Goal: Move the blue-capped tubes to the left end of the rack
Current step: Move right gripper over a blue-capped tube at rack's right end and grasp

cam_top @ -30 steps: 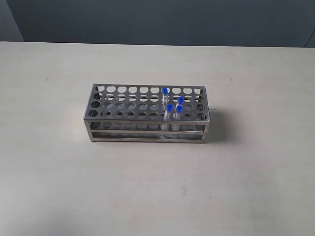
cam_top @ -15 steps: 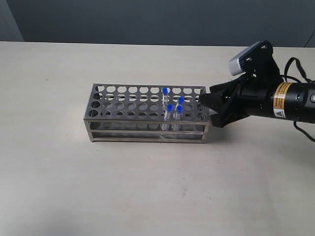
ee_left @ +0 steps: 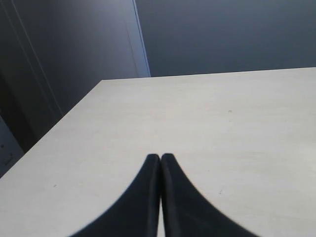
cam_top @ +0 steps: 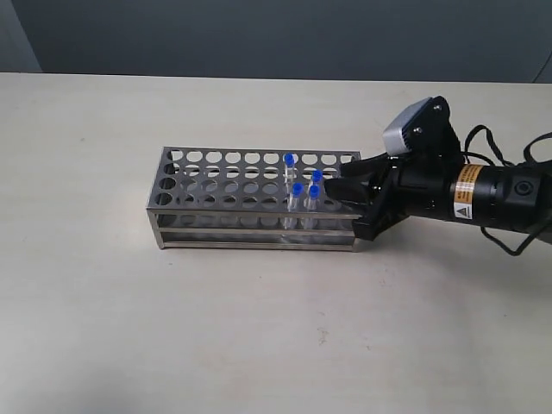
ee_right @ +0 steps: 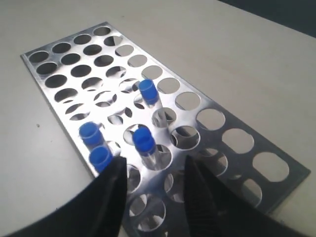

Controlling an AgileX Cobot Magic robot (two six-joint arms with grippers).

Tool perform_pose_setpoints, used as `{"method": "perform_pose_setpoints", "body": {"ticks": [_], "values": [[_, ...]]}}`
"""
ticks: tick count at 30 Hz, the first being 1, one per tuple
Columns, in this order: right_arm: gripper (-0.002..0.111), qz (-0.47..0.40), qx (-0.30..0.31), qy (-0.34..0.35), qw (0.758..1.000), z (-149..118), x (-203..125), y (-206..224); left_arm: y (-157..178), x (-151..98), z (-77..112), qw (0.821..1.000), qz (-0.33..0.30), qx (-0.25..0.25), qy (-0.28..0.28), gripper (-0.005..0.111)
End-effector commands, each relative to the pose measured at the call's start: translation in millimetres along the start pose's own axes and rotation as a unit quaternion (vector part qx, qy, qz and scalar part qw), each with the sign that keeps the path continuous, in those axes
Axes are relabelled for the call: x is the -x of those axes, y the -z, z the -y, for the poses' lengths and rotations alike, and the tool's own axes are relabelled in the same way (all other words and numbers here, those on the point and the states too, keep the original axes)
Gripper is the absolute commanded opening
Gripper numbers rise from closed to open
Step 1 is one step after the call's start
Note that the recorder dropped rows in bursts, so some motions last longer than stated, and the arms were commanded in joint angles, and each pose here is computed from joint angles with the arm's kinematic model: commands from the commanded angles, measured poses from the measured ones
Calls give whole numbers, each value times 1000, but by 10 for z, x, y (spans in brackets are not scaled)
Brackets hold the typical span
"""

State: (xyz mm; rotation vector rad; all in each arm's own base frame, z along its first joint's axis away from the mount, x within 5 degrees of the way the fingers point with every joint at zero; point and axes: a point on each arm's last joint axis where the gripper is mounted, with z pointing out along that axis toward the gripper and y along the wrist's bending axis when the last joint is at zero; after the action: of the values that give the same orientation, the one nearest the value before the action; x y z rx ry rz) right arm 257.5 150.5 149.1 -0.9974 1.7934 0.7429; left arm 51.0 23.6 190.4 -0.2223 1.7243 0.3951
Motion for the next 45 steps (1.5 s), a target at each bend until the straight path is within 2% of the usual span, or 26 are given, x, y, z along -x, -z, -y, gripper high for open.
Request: {"method": "perform_pose_setpoints", "body": {"ticks": [1, 7, 14, 25, 32, 35, 38, 39, 45], "values": [[38, 19, 1, 11, 1000, 2, 42, -17, 8, 22, 1, 1000, 6, -3, 1, 1], [38, 24, 5, 17, 1000, 42, 89, -102, 8, 22, 1, 1000, 6, -3, -1, 1], [38, 6, 40, 29, 999, -150, 30, -281, 8, 22, 1, 1000, 6, -3, -1, 1], [38, -19, 1, 27, 999, -152, -61, -389, 8, 22, 1, 1000, 6, -3, -1, 1], [37, -20, -2, 24, 1000, -147, -67, -392, 8, 22, 1, 1000, 6, -3, -1, 1], [25, -15, 1, 24, 1000, -152, -57, -392, 8, 22, 1, 1000, 6, -3, -1, 1], [2, -15, 1, 24, 1000, -152, -57, -392, 8, 22, 1, 1000, 6, -3, -1, 1], [0, -15, 1, 24, 1000, -152, -57, -392, 8, 22, 1, 1000, 6, -3, -1, 1], [0, -3, -2, 31, 1000, -160, 23, -355, 8, 22, 1, 1000, 6, -3, -1, 1]]}}
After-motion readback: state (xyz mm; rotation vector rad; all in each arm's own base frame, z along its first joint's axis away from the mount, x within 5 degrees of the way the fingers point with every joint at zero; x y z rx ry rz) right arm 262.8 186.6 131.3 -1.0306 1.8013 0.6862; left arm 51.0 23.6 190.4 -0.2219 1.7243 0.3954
